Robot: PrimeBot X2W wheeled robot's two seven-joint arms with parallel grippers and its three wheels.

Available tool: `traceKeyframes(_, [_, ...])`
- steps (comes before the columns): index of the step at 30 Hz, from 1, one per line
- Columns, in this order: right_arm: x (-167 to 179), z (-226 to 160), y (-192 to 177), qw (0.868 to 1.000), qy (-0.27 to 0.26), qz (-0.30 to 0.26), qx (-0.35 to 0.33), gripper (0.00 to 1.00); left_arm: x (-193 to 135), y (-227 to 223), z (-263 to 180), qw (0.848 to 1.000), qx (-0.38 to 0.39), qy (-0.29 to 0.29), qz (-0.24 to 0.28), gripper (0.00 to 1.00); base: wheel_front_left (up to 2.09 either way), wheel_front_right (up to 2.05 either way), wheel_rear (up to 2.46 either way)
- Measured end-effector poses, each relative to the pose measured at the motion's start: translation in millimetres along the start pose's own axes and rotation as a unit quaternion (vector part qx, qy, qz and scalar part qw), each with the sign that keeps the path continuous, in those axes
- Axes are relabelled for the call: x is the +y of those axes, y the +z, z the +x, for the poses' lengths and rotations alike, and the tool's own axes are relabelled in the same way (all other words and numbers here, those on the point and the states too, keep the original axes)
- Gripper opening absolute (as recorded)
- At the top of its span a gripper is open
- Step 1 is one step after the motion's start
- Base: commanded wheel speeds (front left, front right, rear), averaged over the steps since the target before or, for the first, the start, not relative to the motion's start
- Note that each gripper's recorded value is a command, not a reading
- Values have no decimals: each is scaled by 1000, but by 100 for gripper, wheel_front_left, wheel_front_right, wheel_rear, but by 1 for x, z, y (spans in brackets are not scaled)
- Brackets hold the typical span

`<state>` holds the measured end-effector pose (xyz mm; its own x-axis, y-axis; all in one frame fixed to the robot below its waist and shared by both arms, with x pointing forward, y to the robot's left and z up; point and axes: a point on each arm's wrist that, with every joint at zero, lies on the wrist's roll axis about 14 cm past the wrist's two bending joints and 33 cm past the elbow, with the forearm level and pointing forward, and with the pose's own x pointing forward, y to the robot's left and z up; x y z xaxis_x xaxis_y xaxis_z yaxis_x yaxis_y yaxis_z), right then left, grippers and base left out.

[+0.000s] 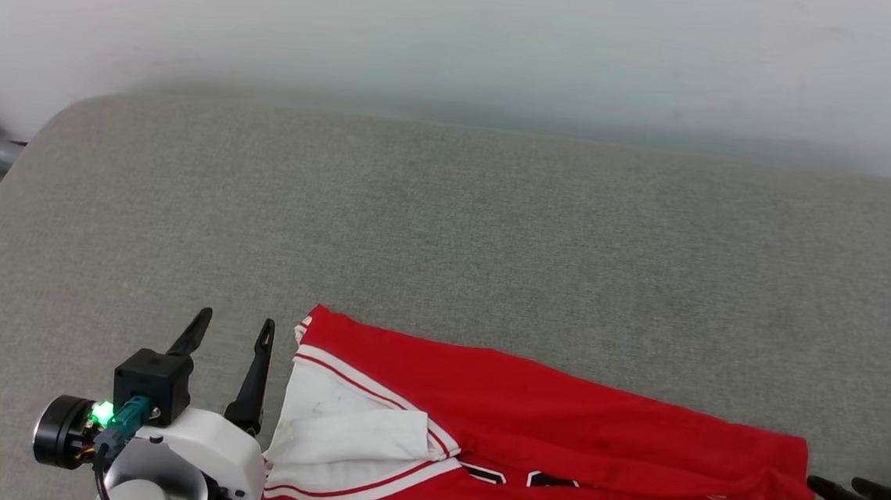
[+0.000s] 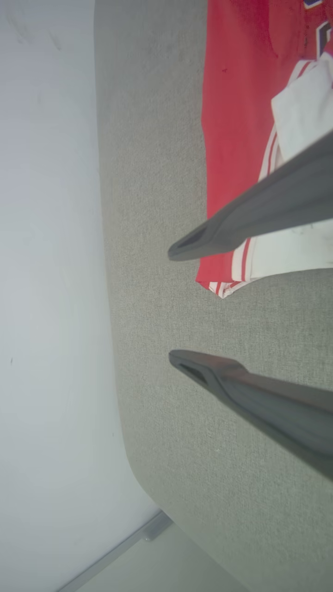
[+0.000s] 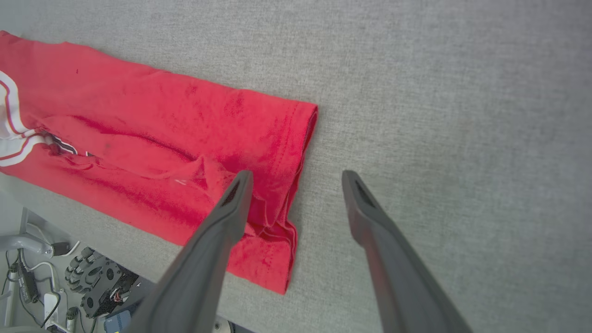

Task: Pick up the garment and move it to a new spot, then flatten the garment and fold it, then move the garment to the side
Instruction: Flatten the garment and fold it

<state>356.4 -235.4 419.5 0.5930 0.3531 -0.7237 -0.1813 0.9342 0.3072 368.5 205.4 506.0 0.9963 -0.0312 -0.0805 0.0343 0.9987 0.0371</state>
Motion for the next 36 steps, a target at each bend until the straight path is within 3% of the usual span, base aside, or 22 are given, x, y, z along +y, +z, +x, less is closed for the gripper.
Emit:
traceKeyframes(16, [20, 52, -38, 993, 33, 27, 110, 100, 23, -6, -7, 996, -39, 78, 4, 100, 0, 0, 0])
traceKeyframes(25, [34, 57, -43, 991, 53, 24, 118, 100, 27, -7, -15, 994, -53, 97, 17, 100, 0, 0, 0])
traceKeyframes(26, [35, 57, -43, 991, 55, 25, 117, 48, 27, -7, -16, 994, -54, 98, 16, 100, 0, 0, 0])
traceKeyframes(27, [35, 56, -43, 991, 56, 25, 115, 30, 27, -7, -17, 993, -55, 99, 17, 100, 0, 0, 0])
traceKeyframes(28, [36, 56, -43, 992, 56, 25, 113, 0, 26, -8, -19, 994, -53, 98, 20, 100, 0, 0, 0])
traceKeyframes(36, [28, 45, -36, 995, 45, 30, 82, 0, 20, -10, -25, 994, -57, 90, 24, 100, 0, 0, 0])
